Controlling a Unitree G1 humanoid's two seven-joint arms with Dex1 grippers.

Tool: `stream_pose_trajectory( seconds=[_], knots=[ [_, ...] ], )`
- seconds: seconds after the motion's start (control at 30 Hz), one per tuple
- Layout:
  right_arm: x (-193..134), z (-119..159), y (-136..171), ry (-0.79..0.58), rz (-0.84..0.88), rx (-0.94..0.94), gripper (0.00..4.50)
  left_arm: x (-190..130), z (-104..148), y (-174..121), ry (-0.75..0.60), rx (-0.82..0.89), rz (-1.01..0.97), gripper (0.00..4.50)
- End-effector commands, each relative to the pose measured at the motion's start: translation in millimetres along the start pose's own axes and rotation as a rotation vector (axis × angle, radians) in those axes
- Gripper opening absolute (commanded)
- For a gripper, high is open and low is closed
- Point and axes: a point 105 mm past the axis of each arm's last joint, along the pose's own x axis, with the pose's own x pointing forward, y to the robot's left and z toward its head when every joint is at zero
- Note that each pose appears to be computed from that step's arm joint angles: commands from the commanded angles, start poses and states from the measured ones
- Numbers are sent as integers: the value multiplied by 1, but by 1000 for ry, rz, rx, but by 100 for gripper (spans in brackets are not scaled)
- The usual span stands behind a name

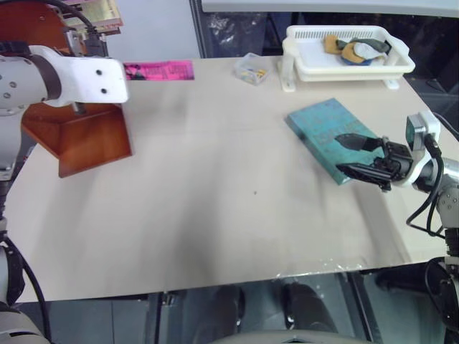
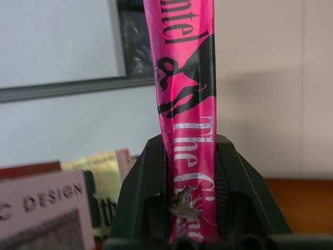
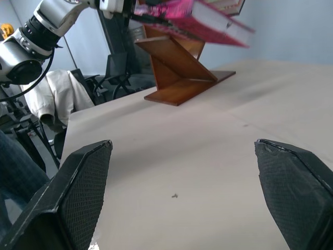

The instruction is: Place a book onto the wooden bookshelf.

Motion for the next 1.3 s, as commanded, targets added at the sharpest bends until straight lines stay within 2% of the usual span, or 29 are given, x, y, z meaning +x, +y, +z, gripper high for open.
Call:
stream_pose_trajectory(
  seconds=[0.03,0.4,0.67,1.0,1.27,1.3],
  knots=[
    [2,25,5,-51,32,-89,450,-21,-25,15,83,-18,52,58],
    [7,26,6,-54,43,-107,450,-29,-54,10,159,-63,56,58],
    [8,22,2,-48,30,-114,450,-32,-76,3,149,-203,97,58],
    [6,18,1,-38,14,-118,450,-38,-96,11,187,-199,146,58],
    [3,17,0,-31,-1,-126,450,-35,-104,16,220,-159,181,437],
    [3,18,0,-31,-2,-126,450,-35,-105,15,226,-158,178,444]
  ],
)
